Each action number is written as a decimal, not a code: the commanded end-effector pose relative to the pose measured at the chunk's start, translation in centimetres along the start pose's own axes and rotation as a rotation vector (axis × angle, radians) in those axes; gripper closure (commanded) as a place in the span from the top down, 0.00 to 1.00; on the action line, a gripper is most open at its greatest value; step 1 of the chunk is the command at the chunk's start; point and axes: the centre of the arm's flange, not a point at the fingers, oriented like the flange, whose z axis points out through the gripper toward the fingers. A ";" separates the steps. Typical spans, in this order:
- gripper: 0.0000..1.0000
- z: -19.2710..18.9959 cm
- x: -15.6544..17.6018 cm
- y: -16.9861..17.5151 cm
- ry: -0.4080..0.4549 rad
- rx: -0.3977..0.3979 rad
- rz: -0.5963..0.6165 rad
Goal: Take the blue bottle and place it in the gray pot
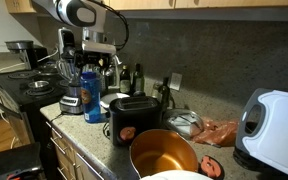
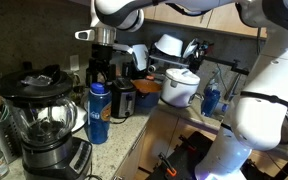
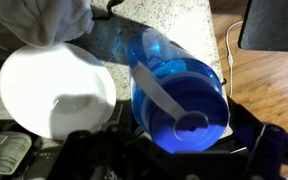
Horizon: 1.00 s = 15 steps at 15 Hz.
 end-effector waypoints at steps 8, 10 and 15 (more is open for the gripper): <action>0.51 -0.1 -0.7 -0.9 0.030 0.012 0.000; 0.51 -0.2 -0.8 -0.8 0.032 0.010 0.004; 0.51 -2.5 -2.9 -0.1 0.036 -0.018 0.103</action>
